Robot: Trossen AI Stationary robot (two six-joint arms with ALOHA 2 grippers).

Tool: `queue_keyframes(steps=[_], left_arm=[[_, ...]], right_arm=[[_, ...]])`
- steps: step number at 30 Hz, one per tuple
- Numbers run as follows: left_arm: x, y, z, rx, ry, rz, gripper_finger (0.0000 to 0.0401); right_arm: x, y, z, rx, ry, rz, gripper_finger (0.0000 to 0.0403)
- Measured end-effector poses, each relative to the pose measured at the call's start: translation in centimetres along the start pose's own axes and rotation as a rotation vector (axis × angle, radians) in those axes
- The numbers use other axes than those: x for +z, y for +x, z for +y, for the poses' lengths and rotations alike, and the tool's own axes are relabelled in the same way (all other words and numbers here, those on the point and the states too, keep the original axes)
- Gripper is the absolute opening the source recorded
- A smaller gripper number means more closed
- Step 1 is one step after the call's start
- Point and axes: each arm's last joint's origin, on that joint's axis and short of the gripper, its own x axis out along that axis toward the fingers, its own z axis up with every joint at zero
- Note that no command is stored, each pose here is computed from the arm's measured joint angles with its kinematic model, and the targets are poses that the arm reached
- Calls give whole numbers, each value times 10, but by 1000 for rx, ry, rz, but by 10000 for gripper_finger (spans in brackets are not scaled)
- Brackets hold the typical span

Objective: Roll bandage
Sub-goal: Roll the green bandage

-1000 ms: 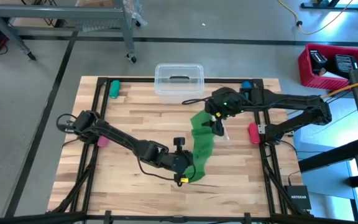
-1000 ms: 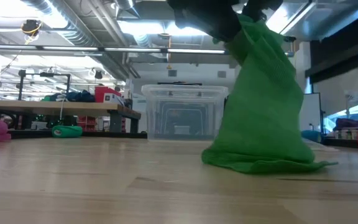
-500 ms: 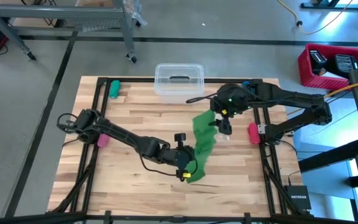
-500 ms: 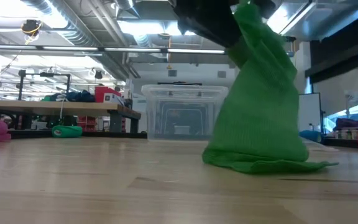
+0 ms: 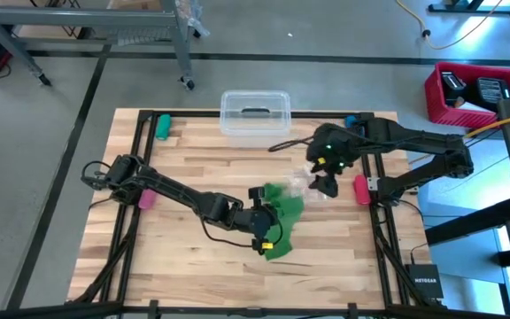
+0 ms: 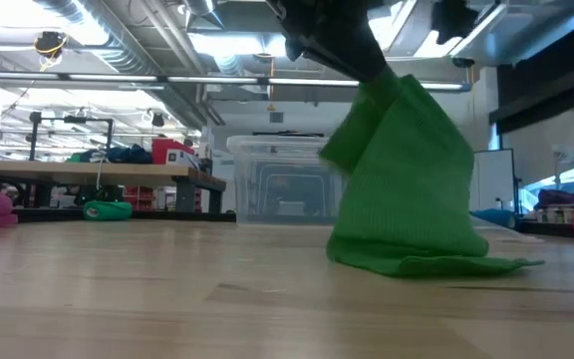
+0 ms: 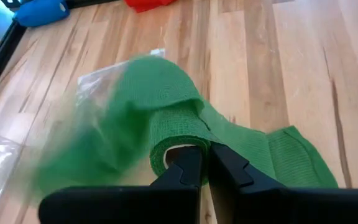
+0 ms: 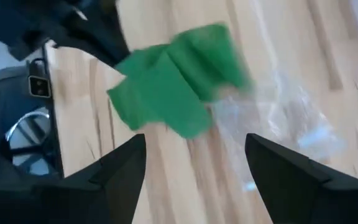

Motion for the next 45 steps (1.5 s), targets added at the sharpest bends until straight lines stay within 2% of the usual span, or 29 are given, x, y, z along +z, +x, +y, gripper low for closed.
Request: queue_keyframes(steps=[3, 7, 11, 13, 19, 23, 26, 29, 32, 37, 45], left_arm=[[4, 0, 0, -3, -26, -34, 2], [4, 0, 0, 0, -1, -37, 3], [3, -2, -1, 16, -1, -31, 5], [4, -5, -4, 65, 7, -46, 6], [6, -9, -10, 85, 107, -71, 3], [13, -13, -12, 80, 120, -125, 5], [15, -14, -14, 77, 130, -147, 4], [17, -14, -14, 78, 136, -160, 3], [17, -14, -12, 83, 130, -160, 8], [20, -14, -10, 96, 102, -180, 7], [19, -13, -9, 100, 80, -169, 10]], right_arm=[[-17, -3, 10, -85, -23, 0, 276], [-39, 2, 23, -110, -40, -51, 276], [-75, 29, 31, -160, -100, -137, 276], [-97, 49, 28, -166, -73, -168, 276], [-142, 120, 23, -28, -71, -268, 276], [-159, 152, 14, -11, -61, -393, 275], [-169, 166, 8, 46, -42, -475, 275], [-171, 168, 7, 137, -17, -574, 275], [-171, 168, 8, 188, -34, -615, 267], [-170, 167, 9, 187, -77, -634, 209], [-167, 163, 14, 265, -129, -661, 37]])
